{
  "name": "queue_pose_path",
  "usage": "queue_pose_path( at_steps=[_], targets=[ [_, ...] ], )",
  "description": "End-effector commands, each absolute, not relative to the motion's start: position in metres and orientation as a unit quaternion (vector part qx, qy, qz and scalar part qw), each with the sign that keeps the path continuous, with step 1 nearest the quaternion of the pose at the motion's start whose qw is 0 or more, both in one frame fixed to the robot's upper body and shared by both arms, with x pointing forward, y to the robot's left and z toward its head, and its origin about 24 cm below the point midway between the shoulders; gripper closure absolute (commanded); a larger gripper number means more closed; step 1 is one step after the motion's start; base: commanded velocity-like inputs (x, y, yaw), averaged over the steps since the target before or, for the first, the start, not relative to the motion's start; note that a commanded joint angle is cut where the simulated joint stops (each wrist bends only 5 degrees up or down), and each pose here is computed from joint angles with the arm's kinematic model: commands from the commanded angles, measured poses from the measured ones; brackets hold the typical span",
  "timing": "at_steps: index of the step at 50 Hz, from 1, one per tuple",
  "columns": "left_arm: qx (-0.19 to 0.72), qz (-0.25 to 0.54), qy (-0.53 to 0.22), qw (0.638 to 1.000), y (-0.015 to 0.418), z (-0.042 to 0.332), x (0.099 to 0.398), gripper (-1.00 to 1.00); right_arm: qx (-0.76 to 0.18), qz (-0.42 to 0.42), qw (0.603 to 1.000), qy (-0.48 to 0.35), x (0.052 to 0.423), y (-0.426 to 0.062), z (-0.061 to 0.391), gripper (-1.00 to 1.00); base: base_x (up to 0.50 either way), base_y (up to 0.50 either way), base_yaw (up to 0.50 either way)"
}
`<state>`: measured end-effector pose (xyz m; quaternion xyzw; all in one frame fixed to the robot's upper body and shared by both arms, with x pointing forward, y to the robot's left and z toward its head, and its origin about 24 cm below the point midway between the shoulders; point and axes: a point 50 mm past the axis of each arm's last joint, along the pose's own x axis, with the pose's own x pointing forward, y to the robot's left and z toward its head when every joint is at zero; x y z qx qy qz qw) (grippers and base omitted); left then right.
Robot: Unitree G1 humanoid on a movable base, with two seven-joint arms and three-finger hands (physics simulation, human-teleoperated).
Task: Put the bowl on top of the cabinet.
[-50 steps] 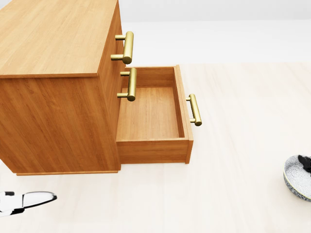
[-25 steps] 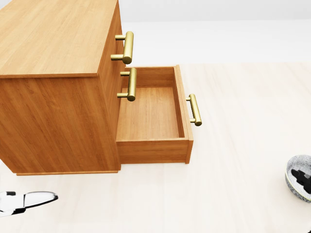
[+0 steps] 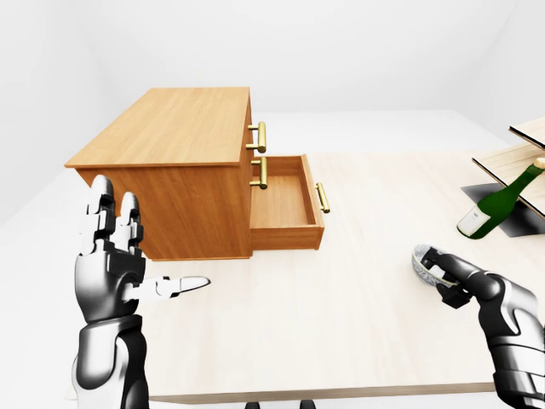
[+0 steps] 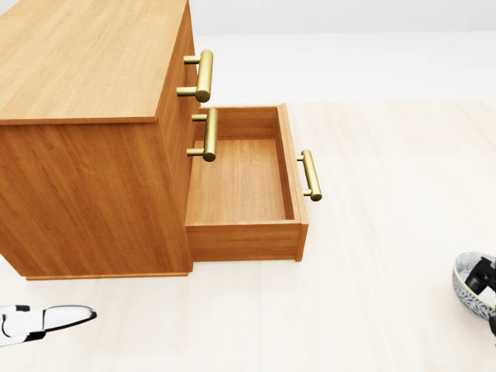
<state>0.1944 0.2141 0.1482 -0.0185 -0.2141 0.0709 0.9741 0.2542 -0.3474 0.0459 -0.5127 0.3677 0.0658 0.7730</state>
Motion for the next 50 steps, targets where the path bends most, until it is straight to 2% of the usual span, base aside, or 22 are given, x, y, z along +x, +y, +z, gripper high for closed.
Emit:
queue_pose_path(
  at_steps=[1, 6, 12, 17, 24, 29, 31, 45, 47, 50],
  targets=[
    [-0.019, 0.072, -0.216, 0.974, 0.215, 0.149, 0.195, -1.00, -0.489, 0.102, 0.771, 0.395, 0.242, -0.342, 0.026, 1.00, 0.00, 0.00, 0.00],
    [-0.019, 0.072, -0.216, 0.974, 0.215, 0.149, 0.194, -1.00, -0.507, 0.098, 0.769, 0.377, 0.245, -0.337, 0.034, 1.00, 0.00, 0.00, 0.00],
    [-0.019, 0.070, -0.214, 0.974, 0.214, 0.148, 0.195, -1.00, -0.574, 0.064, 0.761, 0.295, 0.251, -0.317, 0.074, 1.00, 0.00, 0.00, 0.00],
    [-0.019, 0.069, -0.213, 0.974, 0.213, 0.148, 0.194, -1.00, -0.667, -0.006, 0.725, 0.170, 0.255, -0.283, 0.140, 1.00, 0.00, 0.00, 0.00],
    [-0.019, 0.070, -0.217, 0.973, 0.215, 0.149, 0.194, -1.00, -0.724, -0.094, 0.679, 0.073, 0.252, -0.253, 0.196, 1.00, 0.00, 0.00, 0.00],
    [-0.019, 0.070, -0.217, 0.973, 0.214, 0.150, 0.193, -1.00, -0.735, -0.139, 0.663, 0.017, 0.246, -0.234, 0.223, 1.00, 0.00, 0.00, 0.00],
    [-0.015, 0.071, -0.247, 0.966, 0.214, 0.163, 0.190, -1.00, -0.735, -0.152, 0.660, -0.006, 0.242, -0.226, 0.231, 1.00, 0.00, 0.00, 0.00],
    [-0.013, 0.069, -0.250, 0.966, 0.211, 0.164, 0.190, -1.00, -0.699, -0.188, 0.675, -0.144, 0.210, -0.170, 0.259, 1.00, 0.00, 0.00, 0.00],
    [-0.014, 0.069, -0.250, 0.966, 0.211, 0.164, 0.190, -1.00, -0.680, -0.209, 0.678, -0.187, 0.200, -0.161, 0.273, 1.00, 0.00, 0.00, 0.00],
    [-0.014, 0.069, -0.250, 0.966, 0.211, 0.164, 0.190, -1.00, -0.680, -0.210, 0.677, -0.188, 0.200, -0.161, 0.273, 1.00, 0.00, 0.00, 0.00]
  ],
)
